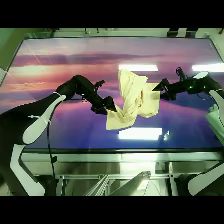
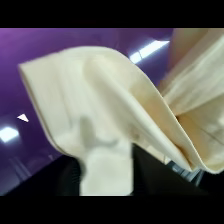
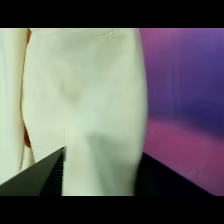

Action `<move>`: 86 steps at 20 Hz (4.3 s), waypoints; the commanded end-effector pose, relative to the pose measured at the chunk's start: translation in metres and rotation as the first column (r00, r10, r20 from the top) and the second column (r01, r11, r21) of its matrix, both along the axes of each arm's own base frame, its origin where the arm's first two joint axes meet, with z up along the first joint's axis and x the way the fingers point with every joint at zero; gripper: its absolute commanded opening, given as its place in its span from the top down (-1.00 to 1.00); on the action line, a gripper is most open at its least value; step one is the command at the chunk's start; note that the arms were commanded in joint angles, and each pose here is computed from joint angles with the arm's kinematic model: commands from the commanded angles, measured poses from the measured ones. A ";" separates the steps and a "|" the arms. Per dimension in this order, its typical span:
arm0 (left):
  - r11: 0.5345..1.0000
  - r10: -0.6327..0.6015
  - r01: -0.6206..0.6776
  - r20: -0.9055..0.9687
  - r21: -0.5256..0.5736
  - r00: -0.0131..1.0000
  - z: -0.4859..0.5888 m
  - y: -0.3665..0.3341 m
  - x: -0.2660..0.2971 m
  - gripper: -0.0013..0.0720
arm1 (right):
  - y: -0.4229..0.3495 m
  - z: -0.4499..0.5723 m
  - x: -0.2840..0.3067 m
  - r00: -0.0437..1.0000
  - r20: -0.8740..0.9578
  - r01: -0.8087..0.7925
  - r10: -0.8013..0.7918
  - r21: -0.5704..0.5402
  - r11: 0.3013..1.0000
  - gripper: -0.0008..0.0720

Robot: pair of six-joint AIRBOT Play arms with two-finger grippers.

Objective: Fold the shirts.

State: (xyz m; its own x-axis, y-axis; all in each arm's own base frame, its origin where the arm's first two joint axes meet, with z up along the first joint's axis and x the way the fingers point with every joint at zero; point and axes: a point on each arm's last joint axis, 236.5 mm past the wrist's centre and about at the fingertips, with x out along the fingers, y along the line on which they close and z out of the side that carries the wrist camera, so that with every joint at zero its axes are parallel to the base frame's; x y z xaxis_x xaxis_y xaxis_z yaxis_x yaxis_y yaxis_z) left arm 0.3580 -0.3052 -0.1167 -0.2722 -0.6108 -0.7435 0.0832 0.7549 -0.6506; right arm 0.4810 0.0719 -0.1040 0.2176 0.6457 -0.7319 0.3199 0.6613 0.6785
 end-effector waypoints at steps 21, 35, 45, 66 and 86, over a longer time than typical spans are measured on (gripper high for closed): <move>0.943 0.292 -0.213 0.941 -0.255 0.169 0.531 0.208 -0.041 0.92 | 0.063 0.508 -0.171 0.058 0.958 -0.113 0.281 -0.273 0.955 0.92; 0.999 -0.007 0.038 0.587 -0.040 0.809 0.163 0.095 0.127 0.02 | 0.052 0.156 0.013 0.757 0.587 -0.182 0.288 -0.233 0.955 0.53; 0.995 0.054 -0.047 0.085 -0.087 0.995 0.135 0.141 0.023 -0.99 | -0.096 0.103 -0.010 0.953 0.241 -0.069 0.182 -0.413 0.908 -0.77; 0.883 0.391 -0.364 -0.038 0.297 0.919 0.005 0.183 -0.205 -0.99 | 0.025 0.075 0.084 0.958 0.253 -0.113 0.134 -0.094 0.989 -0.67; 0.932 0.314 -0.323 0.077 0.163 0.946 0.000 0.127 -0.112 0.90 | 0.037 0.050 0.061 0.973 0.158 -0.185 0.169 0.093 0.978 0.92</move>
